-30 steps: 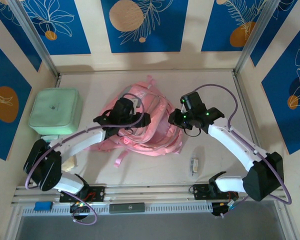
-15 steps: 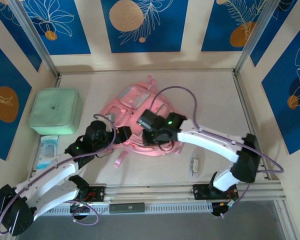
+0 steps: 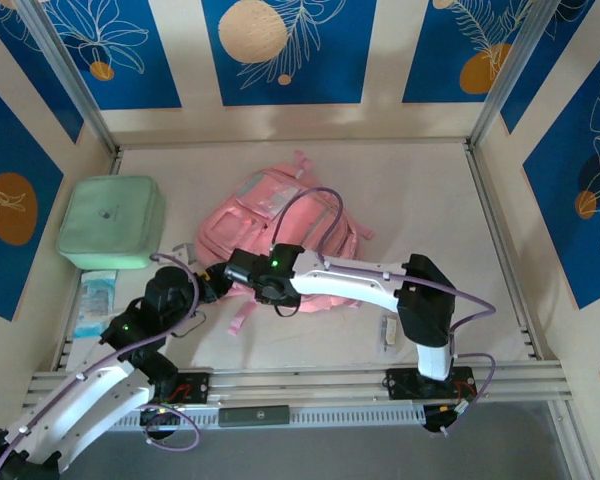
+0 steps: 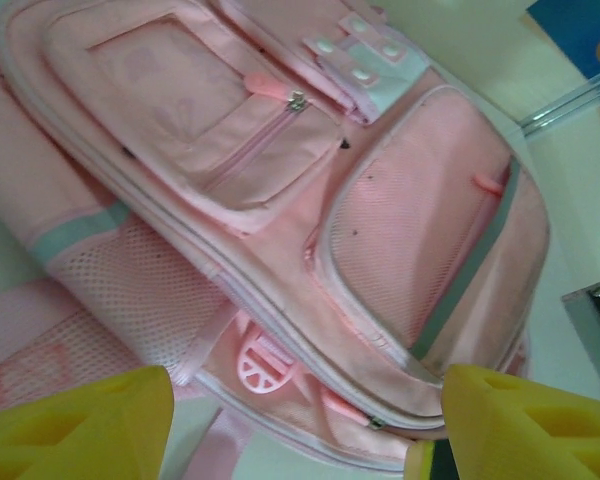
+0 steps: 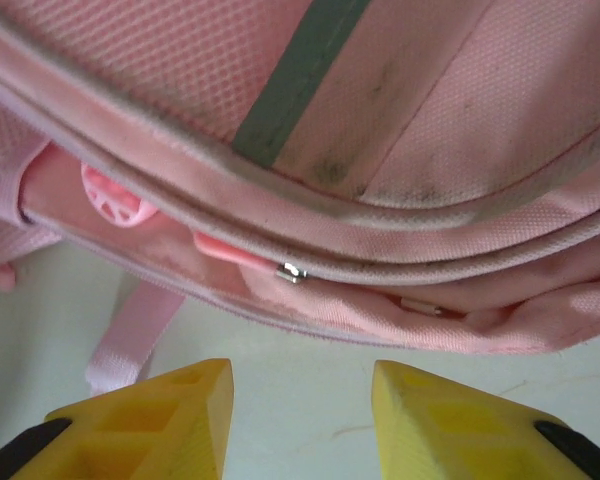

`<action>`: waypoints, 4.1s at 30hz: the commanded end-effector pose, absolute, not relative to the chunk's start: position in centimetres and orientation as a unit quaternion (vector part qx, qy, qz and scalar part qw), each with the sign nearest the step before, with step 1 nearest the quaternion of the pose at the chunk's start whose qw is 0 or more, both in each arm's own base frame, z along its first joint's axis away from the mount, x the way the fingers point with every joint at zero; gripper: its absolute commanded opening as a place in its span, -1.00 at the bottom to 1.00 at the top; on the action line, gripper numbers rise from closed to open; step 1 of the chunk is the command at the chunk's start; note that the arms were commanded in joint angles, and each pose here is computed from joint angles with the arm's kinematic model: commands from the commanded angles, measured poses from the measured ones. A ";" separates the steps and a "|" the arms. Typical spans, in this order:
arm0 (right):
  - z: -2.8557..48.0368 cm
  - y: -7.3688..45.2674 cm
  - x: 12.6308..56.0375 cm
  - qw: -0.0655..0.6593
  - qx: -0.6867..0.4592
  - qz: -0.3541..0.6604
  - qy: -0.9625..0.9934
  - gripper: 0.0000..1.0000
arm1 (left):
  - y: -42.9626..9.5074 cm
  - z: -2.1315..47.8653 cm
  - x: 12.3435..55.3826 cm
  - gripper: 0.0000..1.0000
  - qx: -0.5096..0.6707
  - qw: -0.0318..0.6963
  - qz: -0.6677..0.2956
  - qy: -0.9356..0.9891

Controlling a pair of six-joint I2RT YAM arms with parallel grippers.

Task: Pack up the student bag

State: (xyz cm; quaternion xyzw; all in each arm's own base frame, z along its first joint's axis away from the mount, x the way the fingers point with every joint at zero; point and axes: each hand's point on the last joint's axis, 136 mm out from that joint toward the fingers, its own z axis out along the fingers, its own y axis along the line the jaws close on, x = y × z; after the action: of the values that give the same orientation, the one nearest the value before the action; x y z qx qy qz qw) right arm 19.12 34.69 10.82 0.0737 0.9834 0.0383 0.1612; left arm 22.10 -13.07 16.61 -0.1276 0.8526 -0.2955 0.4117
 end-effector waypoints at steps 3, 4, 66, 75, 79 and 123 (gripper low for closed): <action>9.2 32.8 20.6 0.167 0.133 0.021 0.977 -0.17 | -12.3 14.6 21.9 0.46 -0.128 0.392 -0.261 0.873; 9.0 32.7 20.9 0.166 0.133 0.026 0.977 -0.16 | -12.8 14.5 22.1 0.48 -0.119 0.388 -0.267 0.874; 11.2 31.5 22.1 0.148 0.149 0.149 0.966 -0.21 | -24.6 12.5 29.0 -1.00 -0.341 0.230 -0.431 0.803; 10.6 31.4 21.7 0.170 0.204 0.130 0.955 -0.23 | -25.0 14.8 29.1 -1.00 -0.347 0.231 -0.458 0.785; 10.5 32.6 22.3 0.178 0.201 0.155 0.951 -0.32 | -25.2 14.9 29.0 -1.00 -0.347 0.231 -0.464 0.782; 10.1 21.0 20.4 0.175 0.056 0.000 0.983 -1.00 | -18.5 12.0 30.3 -1.00 -0.330 0.257 -0.390 0.820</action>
State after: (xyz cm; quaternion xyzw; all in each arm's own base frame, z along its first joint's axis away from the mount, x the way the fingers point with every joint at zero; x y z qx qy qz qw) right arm 21.45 25.51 10.60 0.0954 0.9729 0.0610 0.2018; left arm 28.96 -20.88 11.49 -0.3378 0.8197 -0.4092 0.2156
